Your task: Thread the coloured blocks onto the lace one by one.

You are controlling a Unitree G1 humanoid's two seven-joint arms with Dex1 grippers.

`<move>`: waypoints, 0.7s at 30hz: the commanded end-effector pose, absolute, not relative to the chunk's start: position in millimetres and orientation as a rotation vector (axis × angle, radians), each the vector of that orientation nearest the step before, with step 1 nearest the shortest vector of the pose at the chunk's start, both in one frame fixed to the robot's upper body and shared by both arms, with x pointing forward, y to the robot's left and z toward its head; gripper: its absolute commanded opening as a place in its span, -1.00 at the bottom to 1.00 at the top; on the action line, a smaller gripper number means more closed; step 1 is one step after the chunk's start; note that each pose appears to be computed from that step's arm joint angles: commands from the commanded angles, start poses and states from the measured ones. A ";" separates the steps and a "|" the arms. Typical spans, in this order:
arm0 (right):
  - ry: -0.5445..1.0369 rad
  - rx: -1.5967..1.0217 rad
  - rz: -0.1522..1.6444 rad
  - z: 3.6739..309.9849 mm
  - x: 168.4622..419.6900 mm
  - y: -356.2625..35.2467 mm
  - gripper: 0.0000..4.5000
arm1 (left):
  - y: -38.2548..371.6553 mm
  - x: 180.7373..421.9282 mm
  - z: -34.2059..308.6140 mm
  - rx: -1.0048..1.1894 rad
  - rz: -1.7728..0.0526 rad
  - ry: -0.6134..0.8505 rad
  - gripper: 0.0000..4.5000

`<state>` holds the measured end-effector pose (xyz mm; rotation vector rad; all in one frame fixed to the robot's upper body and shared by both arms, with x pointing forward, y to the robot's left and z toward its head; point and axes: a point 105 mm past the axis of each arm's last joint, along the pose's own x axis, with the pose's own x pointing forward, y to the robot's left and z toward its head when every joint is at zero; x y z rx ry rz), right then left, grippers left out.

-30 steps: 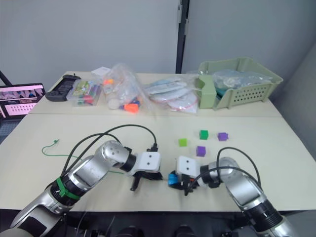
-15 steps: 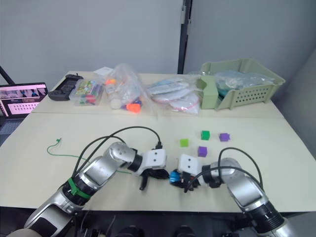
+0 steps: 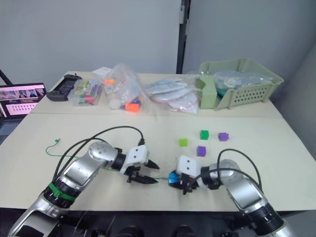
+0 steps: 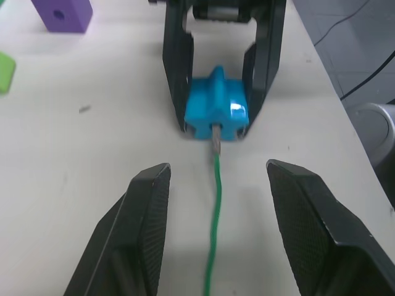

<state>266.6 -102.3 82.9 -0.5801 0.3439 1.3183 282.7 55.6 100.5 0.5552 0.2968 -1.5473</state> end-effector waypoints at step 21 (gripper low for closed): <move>0.326 -0.580 1.323 87.0 263.3 -100.1 -0.39 | 39.8 286.3 88.4 0.586 -1.543 0.198 -1.00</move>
